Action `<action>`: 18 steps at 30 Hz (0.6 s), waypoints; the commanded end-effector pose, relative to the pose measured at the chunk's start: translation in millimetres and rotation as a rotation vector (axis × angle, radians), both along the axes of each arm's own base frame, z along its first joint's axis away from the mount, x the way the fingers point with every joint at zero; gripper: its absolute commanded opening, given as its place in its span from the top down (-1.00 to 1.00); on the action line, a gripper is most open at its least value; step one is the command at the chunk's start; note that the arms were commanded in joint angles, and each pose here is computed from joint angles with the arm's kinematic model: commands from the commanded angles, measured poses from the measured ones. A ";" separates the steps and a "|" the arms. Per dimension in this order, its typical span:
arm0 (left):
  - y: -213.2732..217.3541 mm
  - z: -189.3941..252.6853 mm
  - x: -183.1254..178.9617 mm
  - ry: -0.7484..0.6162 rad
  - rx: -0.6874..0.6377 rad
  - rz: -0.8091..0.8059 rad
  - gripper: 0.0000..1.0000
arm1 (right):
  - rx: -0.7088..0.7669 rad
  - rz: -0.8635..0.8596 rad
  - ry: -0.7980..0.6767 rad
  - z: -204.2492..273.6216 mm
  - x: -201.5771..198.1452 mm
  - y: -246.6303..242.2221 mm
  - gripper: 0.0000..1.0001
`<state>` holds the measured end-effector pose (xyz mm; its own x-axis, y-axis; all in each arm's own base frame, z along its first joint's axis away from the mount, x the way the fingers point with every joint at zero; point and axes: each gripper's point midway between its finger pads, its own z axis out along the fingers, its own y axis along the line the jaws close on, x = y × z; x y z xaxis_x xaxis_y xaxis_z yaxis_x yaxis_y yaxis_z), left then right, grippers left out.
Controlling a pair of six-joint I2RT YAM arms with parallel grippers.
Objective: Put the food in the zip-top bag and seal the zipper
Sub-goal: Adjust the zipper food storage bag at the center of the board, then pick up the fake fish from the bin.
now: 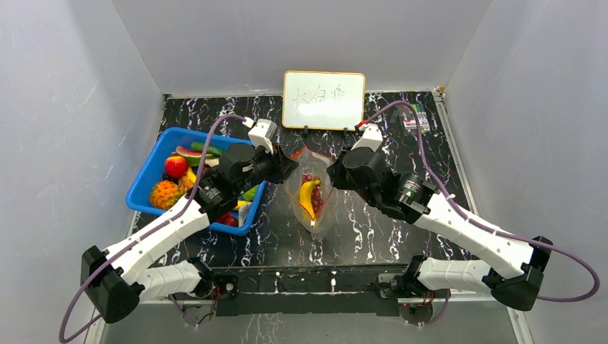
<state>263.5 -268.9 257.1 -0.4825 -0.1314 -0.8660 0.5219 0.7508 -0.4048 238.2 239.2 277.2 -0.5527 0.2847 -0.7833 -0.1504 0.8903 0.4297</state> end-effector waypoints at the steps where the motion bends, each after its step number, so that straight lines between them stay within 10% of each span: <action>1: -1.7 18.1 3.6 0.011 -0.031 0.031 0.40 | 0.020 -0.029 -0.047 9.1 9.1 -0.5 1.00; 8: 37.0 18.0 4.6 0.058 0.038 0.208 -0.39 | 0.024 -0.040 -0.051 5.0 12.0 0.9 1.00; 18: 106.9 20.2 9.8 0.052 0.074 0.560 -0.68 | 0.024 -0.011 -0.049 2.2 12.6 8.4 1.00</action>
